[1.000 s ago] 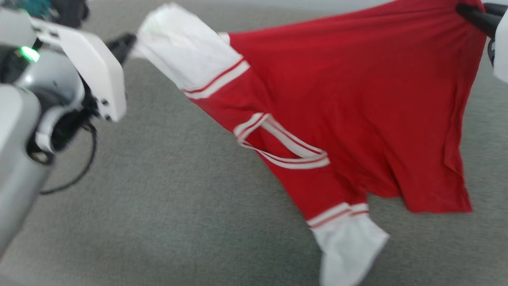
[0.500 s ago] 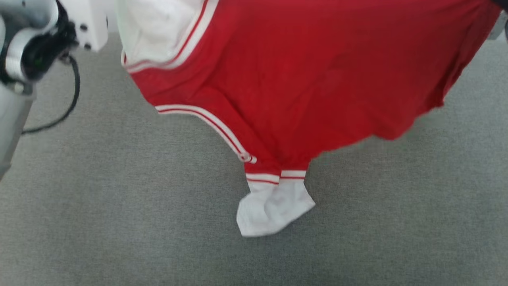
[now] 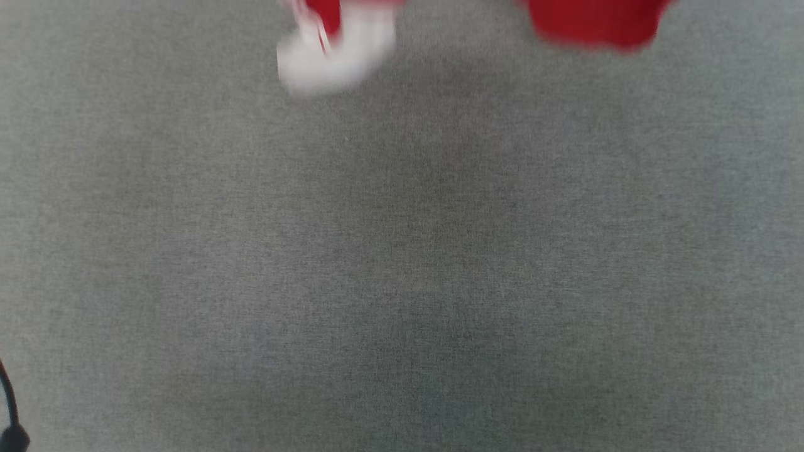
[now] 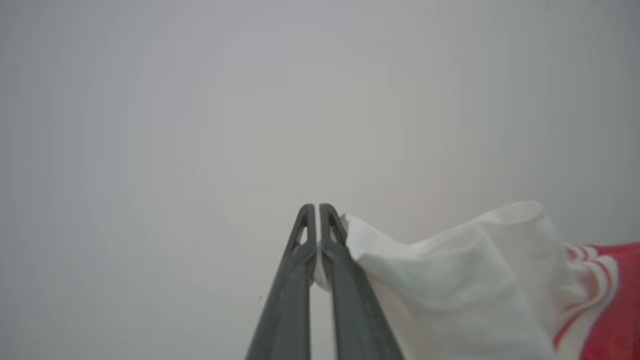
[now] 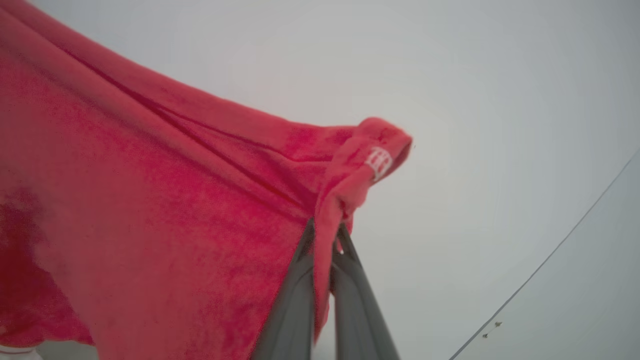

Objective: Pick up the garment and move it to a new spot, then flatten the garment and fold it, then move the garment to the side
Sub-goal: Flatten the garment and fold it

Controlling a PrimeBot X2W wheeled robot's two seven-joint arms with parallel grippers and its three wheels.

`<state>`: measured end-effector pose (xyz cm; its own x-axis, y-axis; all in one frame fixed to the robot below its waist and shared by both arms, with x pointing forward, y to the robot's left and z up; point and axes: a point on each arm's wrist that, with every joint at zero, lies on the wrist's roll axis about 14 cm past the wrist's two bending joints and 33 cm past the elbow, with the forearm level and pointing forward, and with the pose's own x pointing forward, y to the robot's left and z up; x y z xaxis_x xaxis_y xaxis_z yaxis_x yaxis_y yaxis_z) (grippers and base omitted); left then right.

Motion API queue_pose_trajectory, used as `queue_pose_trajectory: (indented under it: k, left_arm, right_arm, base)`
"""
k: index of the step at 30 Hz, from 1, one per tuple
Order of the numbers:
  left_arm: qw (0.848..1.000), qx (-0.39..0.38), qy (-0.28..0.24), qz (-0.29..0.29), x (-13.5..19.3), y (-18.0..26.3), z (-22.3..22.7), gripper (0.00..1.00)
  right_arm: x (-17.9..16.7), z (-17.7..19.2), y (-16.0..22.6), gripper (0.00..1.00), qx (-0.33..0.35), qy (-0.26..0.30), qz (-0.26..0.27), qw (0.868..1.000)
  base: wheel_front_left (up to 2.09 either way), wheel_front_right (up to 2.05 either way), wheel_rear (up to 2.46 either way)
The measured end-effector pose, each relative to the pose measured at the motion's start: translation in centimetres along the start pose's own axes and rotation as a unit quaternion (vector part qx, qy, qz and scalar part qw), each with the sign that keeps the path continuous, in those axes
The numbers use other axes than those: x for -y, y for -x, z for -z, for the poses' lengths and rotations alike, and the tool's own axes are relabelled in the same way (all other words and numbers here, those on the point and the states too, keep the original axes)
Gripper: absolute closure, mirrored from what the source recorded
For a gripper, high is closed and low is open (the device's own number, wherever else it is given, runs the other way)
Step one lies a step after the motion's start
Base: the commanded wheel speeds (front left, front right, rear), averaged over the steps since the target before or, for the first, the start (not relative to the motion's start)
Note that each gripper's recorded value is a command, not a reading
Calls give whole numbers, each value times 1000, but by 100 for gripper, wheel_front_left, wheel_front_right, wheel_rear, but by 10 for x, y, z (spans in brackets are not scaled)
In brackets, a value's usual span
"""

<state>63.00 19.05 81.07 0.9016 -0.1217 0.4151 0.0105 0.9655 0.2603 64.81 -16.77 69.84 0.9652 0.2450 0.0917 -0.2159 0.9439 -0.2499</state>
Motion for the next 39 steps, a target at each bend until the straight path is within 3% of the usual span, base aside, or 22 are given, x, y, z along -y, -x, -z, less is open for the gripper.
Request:
queue_pose_trajectory:
  k: [3, 7, 12, 17, 19, 22, 30, 39]
  left_arm:
    - [996, 89, -14, -8, 1, -10, -25, 100]
    - [994, 101, -32, 10, 6, -9, -21, 100]
    - [997, -26, -27, 60, 19, 21, 73, 100]
    - [977, -187, 2, 99, 39, 76, 165, 100]
    - [964, -243, 22, 107, 47, 103, 194, 100]
    - [930, -342, 61, 119, 63, 159, 237, 100]
    - [852, -472, 150, 171, 101, 267, 266, 100]
    - [799, -541, 190, 180, 124, 353, 249, 100]
  right_arm:
    - [10, -12, -11, 100, 59, 27, 25, 998]
    - [-1, 13, -23, 100, 40, 35, 23, 998]
    - [-31, 79, -21, 100, -58, 28, -10, 998]
    - [-64, 145, 2, 100, -160, 7, -49, 986]
    - [-78, 169, 16, 100, -198, -20, -64, 978]
    - [-100, 199, 46, 100, -257, -48, -98, 960]
    - [-112, 232, 117, 100, -326, -74, -149, 931]
    - [-115, 245, 192, 100, -379, -95, -177, 903]
  base:
    - [0, 0, 0]
    - [0, 0, 0]
    - [0, 0, 0]
    - [0, 0, 0]
    - [0, 0, 0]
    - [0, 0, 0]
    - [0, 0, 0]
    - [0, 0, 0]
